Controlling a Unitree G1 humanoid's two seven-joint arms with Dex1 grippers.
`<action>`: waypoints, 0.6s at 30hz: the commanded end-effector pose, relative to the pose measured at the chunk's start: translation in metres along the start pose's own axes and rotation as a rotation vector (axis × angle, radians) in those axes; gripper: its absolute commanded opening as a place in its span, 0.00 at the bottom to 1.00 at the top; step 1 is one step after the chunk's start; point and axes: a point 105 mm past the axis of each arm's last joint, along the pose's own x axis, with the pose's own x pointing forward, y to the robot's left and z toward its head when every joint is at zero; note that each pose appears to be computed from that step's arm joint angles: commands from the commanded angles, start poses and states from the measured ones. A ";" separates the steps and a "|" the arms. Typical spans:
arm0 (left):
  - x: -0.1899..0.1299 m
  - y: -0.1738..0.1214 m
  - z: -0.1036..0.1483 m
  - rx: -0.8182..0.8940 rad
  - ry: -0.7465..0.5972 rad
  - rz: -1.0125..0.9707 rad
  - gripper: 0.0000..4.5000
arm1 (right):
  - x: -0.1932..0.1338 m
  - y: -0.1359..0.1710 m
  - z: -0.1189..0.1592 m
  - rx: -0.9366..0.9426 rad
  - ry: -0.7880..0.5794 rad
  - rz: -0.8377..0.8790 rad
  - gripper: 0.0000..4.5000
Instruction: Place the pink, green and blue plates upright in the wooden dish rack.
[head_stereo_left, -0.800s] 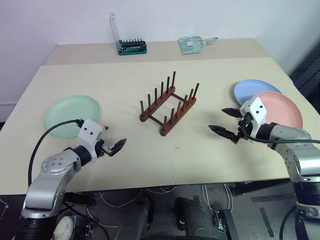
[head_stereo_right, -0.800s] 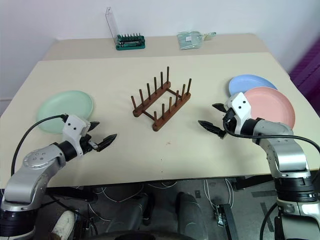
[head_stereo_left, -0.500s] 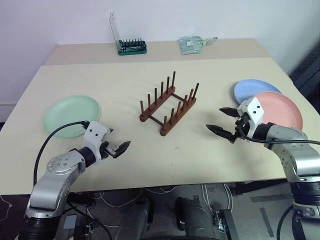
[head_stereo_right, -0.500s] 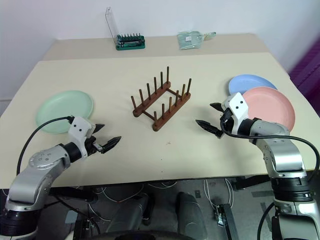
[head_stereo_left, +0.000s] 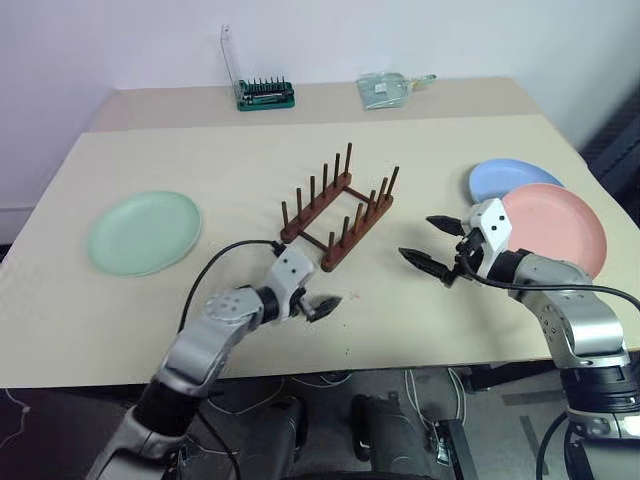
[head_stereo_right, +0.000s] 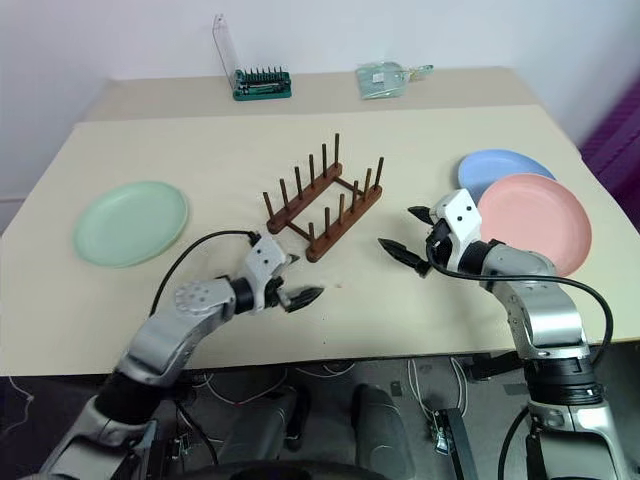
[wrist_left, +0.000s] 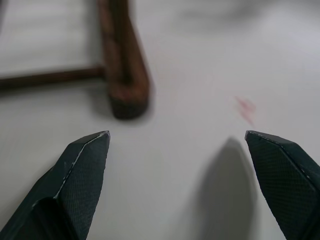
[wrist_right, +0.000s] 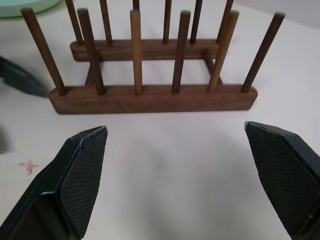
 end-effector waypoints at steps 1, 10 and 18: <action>0.010 0.013 -0.008 0.023 0.020 0.105 0.99 | -0.005 -0.001 0.010 -0.050 -0.025 -0.017 0.99; 0.022 0.009 -0.007 0.016 -0.028 0.084 0.82 | -0.007 0.001 0.010 -0.056 -0.023 -0.022 1.00; 0.025 0.013 -0.001 0.135 -0.046 0.020 0.17 | -0.019 0.007 0.000 -0.071 0.029 -0.023 1.00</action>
